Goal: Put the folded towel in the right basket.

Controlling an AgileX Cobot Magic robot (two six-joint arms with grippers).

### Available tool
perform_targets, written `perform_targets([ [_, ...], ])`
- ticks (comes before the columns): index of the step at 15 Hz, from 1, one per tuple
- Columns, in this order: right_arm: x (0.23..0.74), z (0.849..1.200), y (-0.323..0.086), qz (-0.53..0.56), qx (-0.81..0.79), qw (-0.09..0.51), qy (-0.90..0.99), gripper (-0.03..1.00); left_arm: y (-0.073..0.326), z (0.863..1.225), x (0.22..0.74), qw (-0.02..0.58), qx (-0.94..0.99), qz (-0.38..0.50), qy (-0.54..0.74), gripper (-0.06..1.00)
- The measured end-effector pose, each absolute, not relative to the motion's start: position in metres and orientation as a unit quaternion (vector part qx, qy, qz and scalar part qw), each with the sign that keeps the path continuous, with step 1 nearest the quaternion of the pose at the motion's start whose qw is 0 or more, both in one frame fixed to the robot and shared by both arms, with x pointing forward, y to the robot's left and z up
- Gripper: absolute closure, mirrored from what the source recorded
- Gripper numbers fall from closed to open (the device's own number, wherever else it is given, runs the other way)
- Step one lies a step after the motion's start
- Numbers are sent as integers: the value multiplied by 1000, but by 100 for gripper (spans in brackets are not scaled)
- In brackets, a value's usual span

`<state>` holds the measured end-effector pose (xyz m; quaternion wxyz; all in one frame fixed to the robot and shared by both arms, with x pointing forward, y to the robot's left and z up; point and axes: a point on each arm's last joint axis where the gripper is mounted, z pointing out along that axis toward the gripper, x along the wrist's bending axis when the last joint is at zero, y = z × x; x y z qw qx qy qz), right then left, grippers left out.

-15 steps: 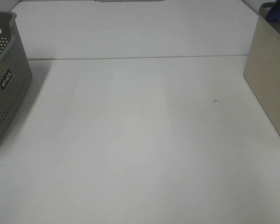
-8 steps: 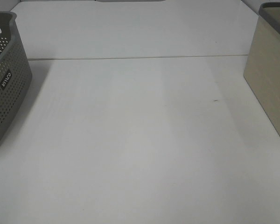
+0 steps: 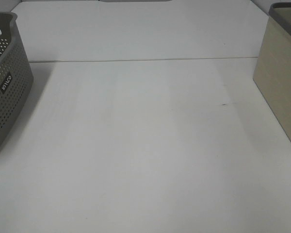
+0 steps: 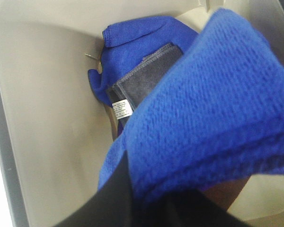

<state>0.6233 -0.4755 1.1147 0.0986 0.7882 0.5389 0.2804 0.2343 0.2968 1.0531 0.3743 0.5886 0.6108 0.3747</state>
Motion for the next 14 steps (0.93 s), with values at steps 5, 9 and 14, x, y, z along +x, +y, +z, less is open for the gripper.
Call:
perform_targets([
  [5, 642, 1109, -425, 213, 750, 119, 614, 3, 297, 1053, 234, 374, 589, 375, 611, -3],
  [9, 655, 1108, -369, 194, 719, 120, 657, -2, 297, 1053, 234, 374, 589, 375, 611, -3],
  [14, 647, 1131, -284, 198, 648, 142, 722, -2, 297, 1053, 234, 374, 589, 375, 611, -3],
])
